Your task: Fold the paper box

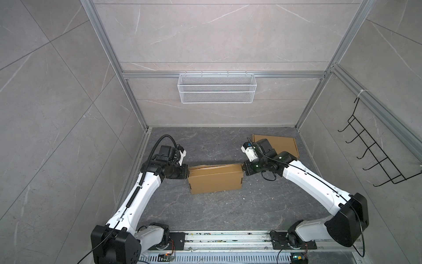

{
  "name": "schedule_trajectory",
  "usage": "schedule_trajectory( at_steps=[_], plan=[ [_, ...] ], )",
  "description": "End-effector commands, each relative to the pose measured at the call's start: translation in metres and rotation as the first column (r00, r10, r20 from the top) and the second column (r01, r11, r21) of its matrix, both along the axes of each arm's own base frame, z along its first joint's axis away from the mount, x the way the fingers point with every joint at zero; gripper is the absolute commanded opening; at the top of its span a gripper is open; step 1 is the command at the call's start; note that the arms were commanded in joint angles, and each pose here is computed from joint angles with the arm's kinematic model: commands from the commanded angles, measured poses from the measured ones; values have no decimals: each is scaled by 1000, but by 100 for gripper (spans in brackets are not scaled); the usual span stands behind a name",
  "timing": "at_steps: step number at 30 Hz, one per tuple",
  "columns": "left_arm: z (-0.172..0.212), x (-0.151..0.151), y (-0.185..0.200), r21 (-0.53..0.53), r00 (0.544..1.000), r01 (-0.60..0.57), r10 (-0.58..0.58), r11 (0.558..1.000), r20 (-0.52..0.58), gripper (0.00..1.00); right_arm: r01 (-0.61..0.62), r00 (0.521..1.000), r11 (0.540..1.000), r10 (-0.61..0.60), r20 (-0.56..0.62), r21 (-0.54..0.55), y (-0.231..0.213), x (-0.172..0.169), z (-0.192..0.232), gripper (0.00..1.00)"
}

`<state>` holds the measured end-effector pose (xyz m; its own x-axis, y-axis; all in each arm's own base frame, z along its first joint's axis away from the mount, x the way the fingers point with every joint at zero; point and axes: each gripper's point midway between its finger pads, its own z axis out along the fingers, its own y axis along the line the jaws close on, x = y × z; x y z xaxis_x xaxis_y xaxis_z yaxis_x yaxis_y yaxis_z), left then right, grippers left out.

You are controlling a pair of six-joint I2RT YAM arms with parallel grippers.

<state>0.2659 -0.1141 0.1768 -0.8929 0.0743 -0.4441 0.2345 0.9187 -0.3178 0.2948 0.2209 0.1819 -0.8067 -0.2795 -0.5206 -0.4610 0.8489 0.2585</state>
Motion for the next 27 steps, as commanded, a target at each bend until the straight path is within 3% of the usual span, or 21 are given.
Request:
schedule_trajectory(
  at_steps=[1,9,16,22,27],
  plan=[
    [1,-3,8,47,1000,3,-2,999,-21,15,-33,996,999,30,-84,-38,-2,-17,-18,2],
    [-7,-7,3,29,998,23,-21,999,-56,14,-12,994,997,20,-104,75,15,-14,4,20],
    [-8,-10,4,30,998,22,-20,999,-54,14,41,992,986,-21,-128,159,16,-10,12,29],
    [-10,-11,4,31,998,23,-21,999,-59,14,39,989,992,-21,-148,123,13,-8,-1,27],
    [-7,-10,4,31,998,24,-22,999,-52,14,33,987,996,-20,-157,83,9,-9,-13,18]
  ],
)
